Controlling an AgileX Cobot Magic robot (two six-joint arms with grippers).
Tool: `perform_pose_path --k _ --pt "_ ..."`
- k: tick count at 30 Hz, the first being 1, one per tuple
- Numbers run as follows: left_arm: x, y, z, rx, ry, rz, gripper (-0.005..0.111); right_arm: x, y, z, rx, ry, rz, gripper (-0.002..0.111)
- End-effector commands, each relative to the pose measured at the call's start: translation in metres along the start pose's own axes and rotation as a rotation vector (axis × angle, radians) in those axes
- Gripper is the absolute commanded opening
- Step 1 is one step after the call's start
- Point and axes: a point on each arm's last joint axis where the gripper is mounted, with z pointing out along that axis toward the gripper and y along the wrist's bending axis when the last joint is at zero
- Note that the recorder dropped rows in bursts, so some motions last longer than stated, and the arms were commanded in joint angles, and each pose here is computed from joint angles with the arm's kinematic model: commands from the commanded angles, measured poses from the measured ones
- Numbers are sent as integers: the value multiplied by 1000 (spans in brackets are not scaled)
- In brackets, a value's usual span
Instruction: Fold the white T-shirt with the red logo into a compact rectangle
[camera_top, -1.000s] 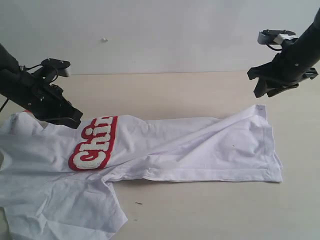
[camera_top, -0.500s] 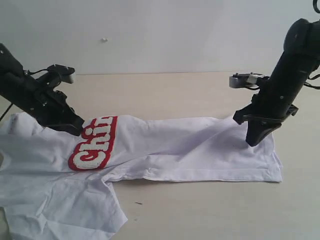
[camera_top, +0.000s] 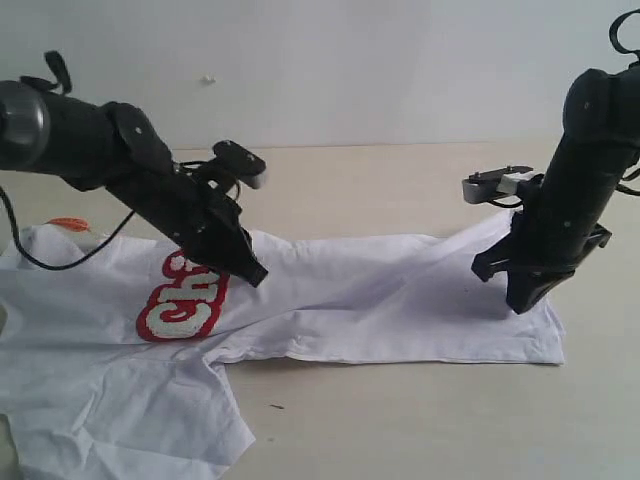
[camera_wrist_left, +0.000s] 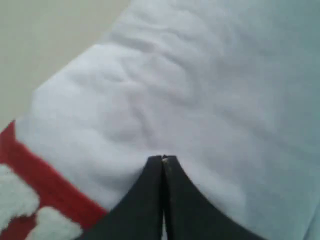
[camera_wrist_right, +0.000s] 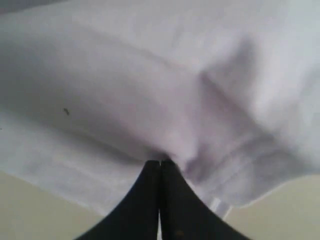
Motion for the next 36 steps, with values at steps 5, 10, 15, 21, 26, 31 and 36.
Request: perform_pose_path --k 5,10,15,21,26,31,36 --pt "14 32 22 -178 4 -85 0 15 -7 19 33 215 -1 0" --pt "35 68 9 -216 29 -227 0 16 -10 19 74 225 -7 0" --pt "29 66 7 -211 9 -232 0 16 -10 19 74 225 -7 0" --pt "-15 32 -8 -46 -72 -129 0 15 -10 17 69 222 -4 0" --pt "-20 18 -16 8 -53 -32 0 -2 -2 -19 24 68 -8 0" --pt "-17 17 -22 46 -13 -17 0 -13 4 -56 42 -138 -27 0" --pt "-7 19 -34 54 65 -48 0 -35 -2 -62 98 -370 14 0"
